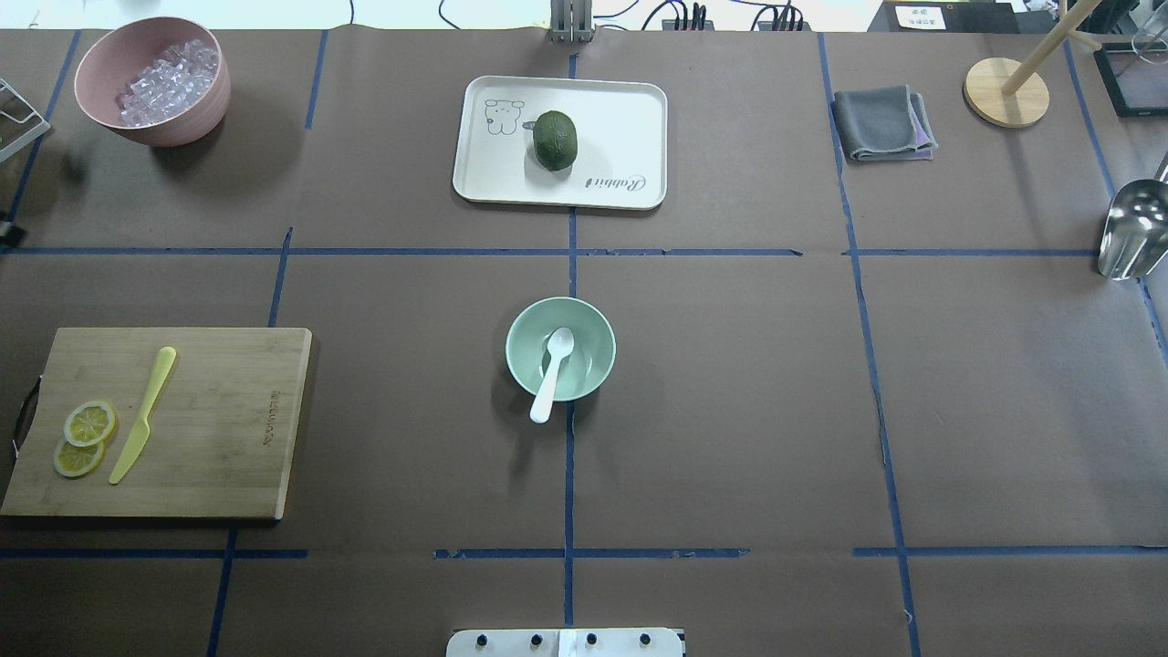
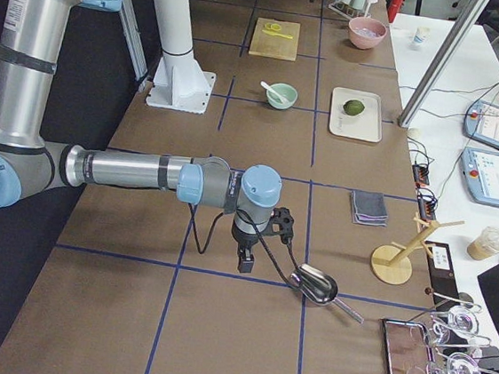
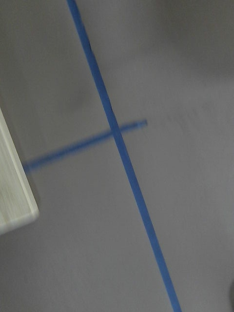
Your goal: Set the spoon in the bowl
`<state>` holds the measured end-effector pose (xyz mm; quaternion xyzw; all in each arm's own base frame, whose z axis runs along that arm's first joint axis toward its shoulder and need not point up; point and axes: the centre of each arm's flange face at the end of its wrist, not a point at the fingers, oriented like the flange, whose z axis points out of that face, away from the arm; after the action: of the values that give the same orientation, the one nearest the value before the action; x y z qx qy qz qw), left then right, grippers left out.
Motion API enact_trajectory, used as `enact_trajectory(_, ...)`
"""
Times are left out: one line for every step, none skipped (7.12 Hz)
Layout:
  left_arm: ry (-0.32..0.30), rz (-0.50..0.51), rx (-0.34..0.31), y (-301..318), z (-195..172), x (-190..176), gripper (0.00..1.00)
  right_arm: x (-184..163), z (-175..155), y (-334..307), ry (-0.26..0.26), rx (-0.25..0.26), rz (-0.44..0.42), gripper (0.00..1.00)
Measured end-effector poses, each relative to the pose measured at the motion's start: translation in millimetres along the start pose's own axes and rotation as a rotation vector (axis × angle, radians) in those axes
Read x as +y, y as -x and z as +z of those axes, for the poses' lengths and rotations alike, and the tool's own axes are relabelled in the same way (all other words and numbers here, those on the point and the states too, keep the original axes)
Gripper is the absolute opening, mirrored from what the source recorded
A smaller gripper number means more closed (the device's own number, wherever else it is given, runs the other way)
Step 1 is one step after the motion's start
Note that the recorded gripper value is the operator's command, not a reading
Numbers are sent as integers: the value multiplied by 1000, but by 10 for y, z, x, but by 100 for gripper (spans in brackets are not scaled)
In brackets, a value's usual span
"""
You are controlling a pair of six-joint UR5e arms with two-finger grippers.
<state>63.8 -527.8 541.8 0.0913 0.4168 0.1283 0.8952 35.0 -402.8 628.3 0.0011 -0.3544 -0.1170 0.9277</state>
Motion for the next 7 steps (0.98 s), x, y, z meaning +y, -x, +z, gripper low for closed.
enact_trajectory(-7,-17,-10,441,-121,221,100,-1,-1,1,0,0,2,99)
enact_trajectory(-5,-56,-21,793,-214,436,100,-1,-2,-2,-1,0,3,99)
enact_trajectory(7,-109,-26,1052,-244,700,100,-1,-3,-3,-1,0,4,99)
enact_trajectory(20,-146,-35,1217,-222,957,100,-1,-5,-3,-1,0,4,99)
enact_trajectory(26,-164,-59,1319,-215,1110,100,-1,-8,-2,-2,0,3,99)
enact_trajectory(31,-170,-87,1376,-223,1168,100,-1,-10,0,-2,0,3,99)
enact_trajectory(37,-174,-100,1396,-231,1184,100,-2,-16,2,-4,1,3,99)
